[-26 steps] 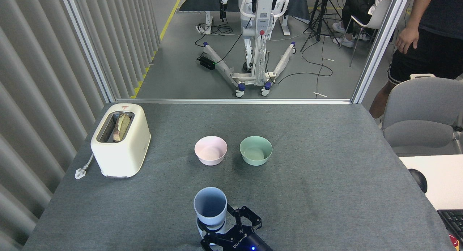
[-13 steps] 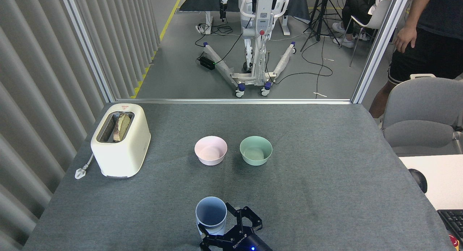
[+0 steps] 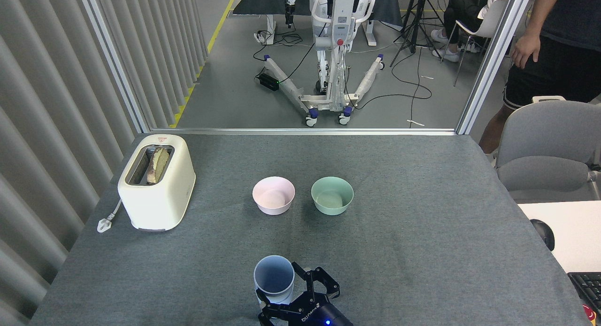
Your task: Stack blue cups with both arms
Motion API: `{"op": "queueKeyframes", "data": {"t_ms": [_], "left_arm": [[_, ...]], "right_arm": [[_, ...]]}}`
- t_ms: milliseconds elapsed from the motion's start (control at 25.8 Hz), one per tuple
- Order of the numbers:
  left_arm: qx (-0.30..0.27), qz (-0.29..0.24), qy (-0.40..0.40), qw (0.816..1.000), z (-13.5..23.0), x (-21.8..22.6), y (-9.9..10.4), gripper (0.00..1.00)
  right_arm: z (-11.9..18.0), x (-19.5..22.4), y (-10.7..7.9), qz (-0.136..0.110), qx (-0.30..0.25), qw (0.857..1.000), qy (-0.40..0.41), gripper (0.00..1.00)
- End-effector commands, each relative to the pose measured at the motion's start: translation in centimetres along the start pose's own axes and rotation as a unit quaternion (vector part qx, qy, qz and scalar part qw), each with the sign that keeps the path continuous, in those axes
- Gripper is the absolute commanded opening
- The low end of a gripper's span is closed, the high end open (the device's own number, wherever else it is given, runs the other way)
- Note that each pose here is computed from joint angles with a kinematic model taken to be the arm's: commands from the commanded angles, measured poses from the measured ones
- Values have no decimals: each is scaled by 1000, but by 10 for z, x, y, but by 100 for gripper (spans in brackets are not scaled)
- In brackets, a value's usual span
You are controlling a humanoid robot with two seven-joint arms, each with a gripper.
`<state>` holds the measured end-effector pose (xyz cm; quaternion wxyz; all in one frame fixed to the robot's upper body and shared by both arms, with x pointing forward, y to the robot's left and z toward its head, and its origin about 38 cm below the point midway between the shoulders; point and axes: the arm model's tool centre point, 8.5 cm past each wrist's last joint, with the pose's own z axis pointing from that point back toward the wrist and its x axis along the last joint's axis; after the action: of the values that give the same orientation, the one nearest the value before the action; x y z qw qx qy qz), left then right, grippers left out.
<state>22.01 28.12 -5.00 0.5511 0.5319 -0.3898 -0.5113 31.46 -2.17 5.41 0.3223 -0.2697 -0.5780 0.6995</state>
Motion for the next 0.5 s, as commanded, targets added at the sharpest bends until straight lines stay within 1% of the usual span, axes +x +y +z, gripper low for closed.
{"op": "queueKeyframes", "data": {"t_ms": [0,116,194,232,310,465], "left_arm": [[0,0,0,1000,0,0,0,100],[1,0,0,1000,0,0,0,100],[1,0,0,1000,0,0,0,100],[1,0,0,1000,0,0,0,100],[1,0,-1,1000,0,0,0,100],[1,0,-1,1000,0,0,1,100]], "right_arm": [[0,-1,-2,0,-9,1000,1,93],[0,-2,-8,0,-24,1000,2,94],[1,-3,-16,-1,-46,999,2,95],[2,-4,-23,-5,-62,998,2,95],[6,-11,-37,-21,-93,995,8,96],[16,-49,-52,-64,-142,987,48,98]]}}
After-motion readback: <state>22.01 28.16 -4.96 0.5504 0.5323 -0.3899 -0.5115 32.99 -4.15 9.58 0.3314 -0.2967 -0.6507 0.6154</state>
